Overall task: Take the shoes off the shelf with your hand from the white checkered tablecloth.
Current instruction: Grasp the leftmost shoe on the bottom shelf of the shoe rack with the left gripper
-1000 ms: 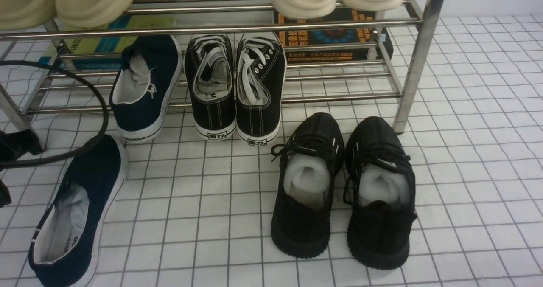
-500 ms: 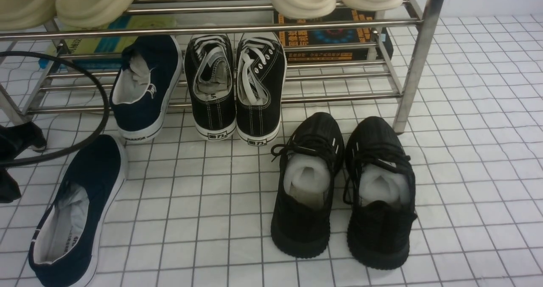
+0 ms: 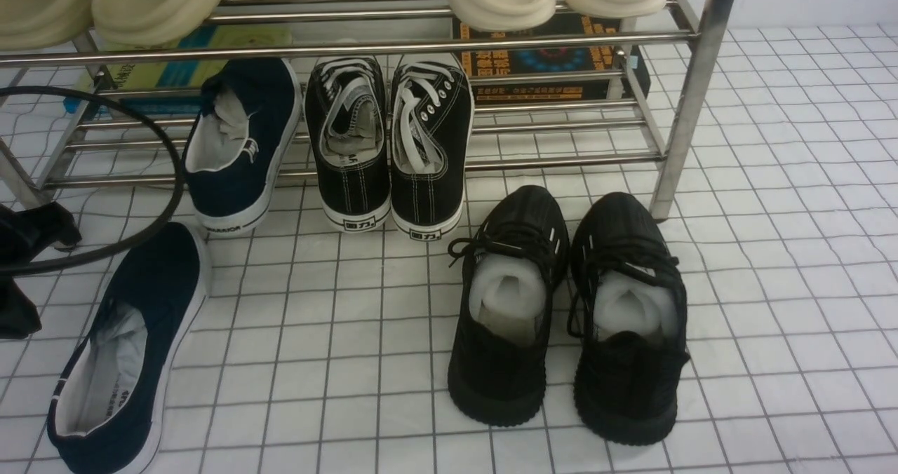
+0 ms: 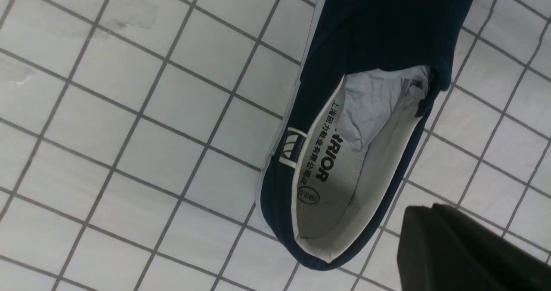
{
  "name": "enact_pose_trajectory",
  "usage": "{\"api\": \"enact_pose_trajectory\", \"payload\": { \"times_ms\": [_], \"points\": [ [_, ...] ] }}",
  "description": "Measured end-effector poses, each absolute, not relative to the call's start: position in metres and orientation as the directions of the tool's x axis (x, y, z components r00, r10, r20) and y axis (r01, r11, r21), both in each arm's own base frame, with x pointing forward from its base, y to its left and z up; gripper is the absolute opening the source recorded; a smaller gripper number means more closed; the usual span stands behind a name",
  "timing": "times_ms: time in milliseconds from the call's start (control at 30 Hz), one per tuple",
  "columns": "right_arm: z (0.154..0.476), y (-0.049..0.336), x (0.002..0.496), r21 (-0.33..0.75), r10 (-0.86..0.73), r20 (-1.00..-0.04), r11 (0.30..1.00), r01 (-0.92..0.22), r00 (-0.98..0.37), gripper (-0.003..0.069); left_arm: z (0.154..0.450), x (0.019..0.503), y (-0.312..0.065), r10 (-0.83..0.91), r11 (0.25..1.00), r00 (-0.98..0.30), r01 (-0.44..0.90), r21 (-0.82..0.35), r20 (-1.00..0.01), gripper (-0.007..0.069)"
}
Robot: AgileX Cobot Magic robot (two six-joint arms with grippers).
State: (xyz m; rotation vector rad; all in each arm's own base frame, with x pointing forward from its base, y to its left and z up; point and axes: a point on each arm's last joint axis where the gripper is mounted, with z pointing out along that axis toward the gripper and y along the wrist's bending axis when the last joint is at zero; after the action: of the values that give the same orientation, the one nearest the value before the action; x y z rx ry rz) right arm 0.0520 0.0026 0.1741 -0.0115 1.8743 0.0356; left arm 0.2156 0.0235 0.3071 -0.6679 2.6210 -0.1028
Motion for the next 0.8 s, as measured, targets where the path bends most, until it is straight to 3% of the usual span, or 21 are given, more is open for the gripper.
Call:
{"api": "enact_pose_trajectory", "payload": {
  "times_ms": [800],
  "points": [
    [0.1741,0.0027,0.0520,0.020,0.011,-0.954,0.999,-0.026,-0.299,0.0239,0.3069,0.2152,0.0220,-0.480,0.877,-0.792,-0.442,-0.188,-0.377,0.0013]
  ]
}}
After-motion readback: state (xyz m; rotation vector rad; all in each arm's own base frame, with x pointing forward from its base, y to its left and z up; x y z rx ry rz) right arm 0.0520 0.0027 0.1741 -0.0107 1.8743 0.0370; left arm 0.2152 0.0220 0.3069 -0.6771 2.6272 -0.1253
